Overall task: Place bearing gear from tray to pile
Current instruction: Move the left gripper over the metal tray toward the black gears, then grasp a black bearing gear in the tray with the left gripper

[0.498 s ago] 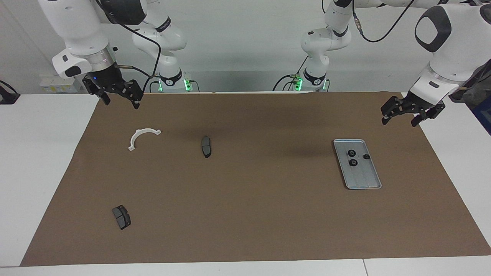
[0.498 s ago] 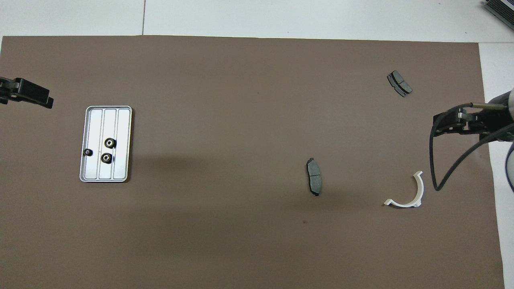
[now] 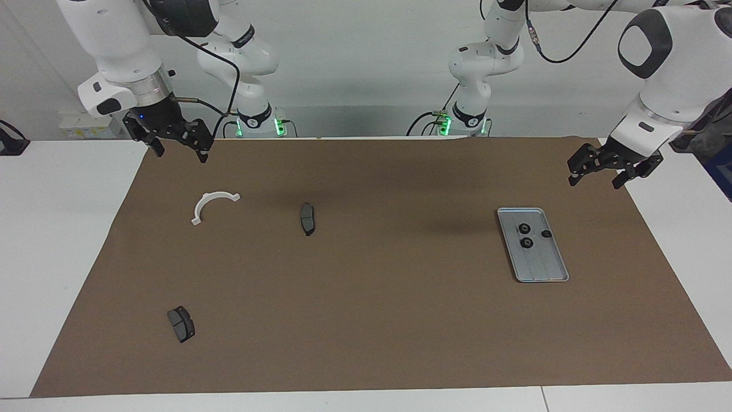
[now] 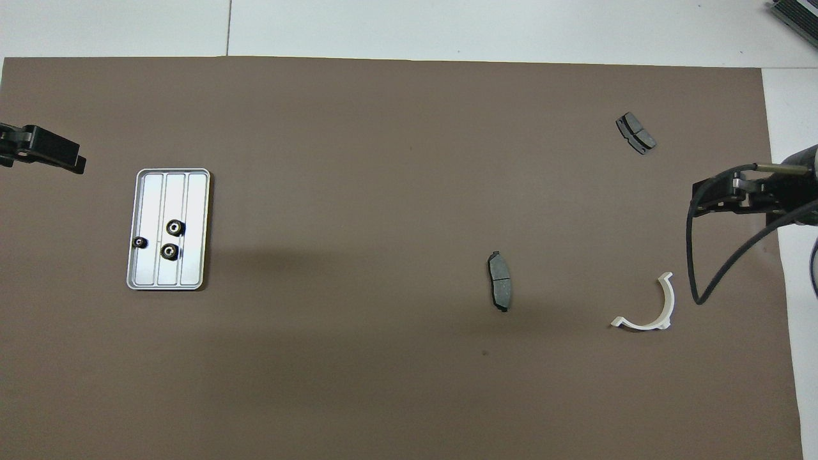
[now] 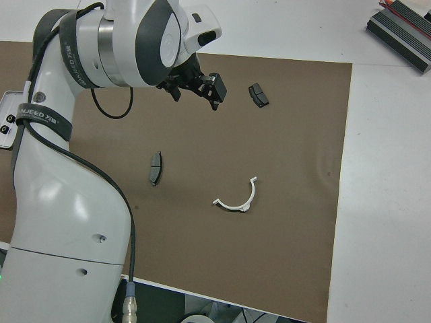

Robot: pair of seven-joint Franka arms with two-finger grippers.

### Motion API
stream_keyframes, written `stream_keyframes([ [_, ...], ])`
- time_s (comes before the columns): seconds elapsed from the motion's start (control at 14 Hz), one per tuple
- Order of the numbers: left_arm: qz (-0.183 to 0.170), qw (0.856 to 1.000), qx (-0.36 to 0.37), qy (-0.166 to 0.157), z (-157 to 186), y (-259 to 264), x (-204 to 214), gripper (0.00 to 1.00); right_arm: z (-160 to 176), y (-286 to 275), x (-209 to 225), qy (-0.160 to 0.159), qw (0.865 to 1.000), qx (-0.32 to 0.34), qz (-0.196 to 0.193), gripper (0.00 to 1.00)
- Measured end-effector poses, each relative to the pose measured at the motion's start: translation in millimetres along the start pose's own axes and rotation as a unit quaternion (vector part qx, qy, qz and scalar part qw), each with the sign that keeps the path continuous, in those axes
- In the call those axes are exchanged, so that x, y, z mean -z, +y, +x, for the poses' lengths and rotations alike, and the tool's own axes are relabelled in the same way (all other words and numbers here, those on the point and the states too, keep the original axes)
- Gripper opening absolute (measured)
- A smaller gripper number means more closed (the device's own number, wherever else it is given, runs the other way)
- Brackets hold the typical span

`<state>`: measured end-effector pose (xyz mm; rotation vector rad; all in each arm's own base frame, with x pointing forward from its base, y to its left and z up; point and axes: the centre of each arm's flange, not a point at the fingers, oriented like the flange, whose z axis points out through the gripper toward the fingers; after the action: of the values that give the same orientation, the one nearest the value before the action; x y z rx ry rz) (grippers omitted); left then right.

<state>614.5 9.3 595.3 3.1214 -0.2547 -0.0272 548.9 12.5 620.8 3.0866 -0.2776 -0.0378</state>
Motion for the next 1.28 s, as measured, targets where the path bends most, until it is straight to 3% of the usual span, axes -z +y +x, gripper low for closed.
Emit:
stream_keyframes([
  [0.57,0.009,1.000,0.005,0.026,-16,-2,-158,1.00,0,0,0,0.000,1.000,0.000,0.000,1.00],
  [0.71,0.010,0.999,0.006,0.034,-23,-2,-189,0.86,0,0,0,0.000,1.000,0.000,0.000,1.00],
  [0.78,0.010,0.999,0.007,0.034,-28,-2,-200,0.86,0,0,0,0.000,1.000,0.000,0.000,1.00],
  [0.93,0.009,0.999,0.007,0.031,-35,-1,-221,0.71,0,0,0,0.000,1.000,0.000,0.000,1.00],
  [1.28,0.008,0.999,0.004,0.043,-45,5,-264,0.71,0,0,0,0.000,1.000,0.000,0.000,1.00],
])
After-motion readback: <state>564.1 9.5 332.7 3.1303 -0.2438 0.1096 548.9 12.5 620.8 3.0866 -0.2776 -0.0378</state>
